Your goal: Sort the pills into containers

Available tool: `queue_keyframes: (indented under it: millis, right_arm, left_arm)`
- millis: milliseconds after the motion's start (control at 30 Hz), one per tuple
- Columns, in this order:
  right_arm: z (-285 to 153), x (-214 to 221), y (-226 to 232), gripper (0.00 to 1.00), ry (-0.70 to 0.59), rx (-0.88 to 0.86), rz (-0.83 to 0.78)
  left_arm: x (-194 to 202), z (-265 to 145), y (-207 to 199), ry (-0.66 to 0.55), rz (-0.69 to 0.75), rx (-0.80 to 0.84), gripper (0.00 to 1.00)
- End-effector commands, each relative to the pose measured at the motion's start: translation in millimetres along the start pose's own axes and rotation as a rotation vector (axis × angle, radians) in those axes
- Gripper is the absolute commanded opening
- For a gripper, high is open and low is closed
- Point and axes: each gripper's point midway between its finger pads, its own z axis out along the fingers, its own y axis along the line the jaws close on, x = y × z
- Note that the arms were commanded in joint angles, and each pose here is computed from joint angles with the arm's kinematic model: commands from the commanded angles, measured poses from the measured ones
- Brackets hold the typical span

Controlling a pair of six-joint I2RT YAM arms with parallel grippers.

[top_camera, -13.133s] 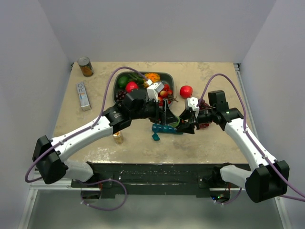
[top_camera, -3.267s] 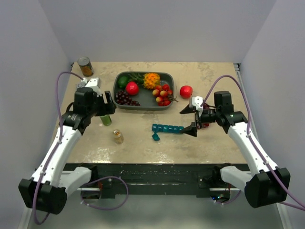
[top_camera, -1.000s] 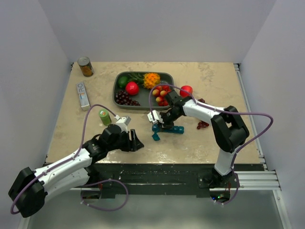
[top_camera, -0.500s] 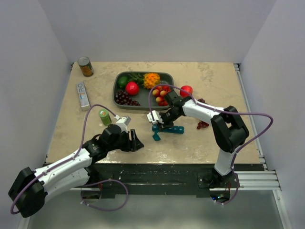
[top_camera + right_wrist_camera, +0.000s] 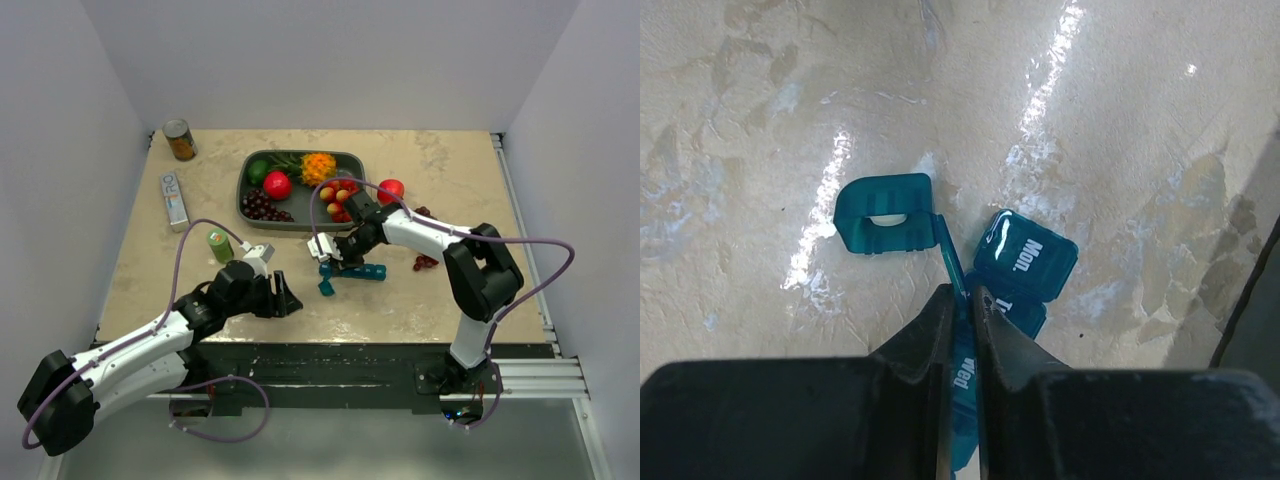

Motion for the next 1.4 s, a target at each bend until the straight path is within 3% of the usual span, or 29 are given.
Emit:
queue_keyframes:
  millis: [0,400,700,1100,1367]
  right_arm:
    - [-19.2,-17.7,-6.5,0.03,0.011,0.042,-0.036]
    - [-52.6,-6.5,2.6,0.0,0.178,0.112,0.039]
    - [-67.2,27.4,23.3,0.0,0.447,0.193,0.202]
    - [-64.4,40.2,29.8,0.0,0.543,0.278,0.364]
    - [-58.2,35.9,32.7,0.02,0.533,0.27,0.399]
  left_arm:
    - [-4.8,2.7,-14.1,-0.027,-0.006,0.077,0.65]
    - [-1.2,12.5,-25.6,-0.027,-0.01,0.177,0.66]
    - [-1.4,17.2,-35.0,-0.062,-0.047,0.269,0.65]
    - [-1.1,44.9,-52.8,-0.061,-0.049,0.335,0.6]
    - [19.6,75.0,-68.9,0.013,-0.081,0.355,0.49]
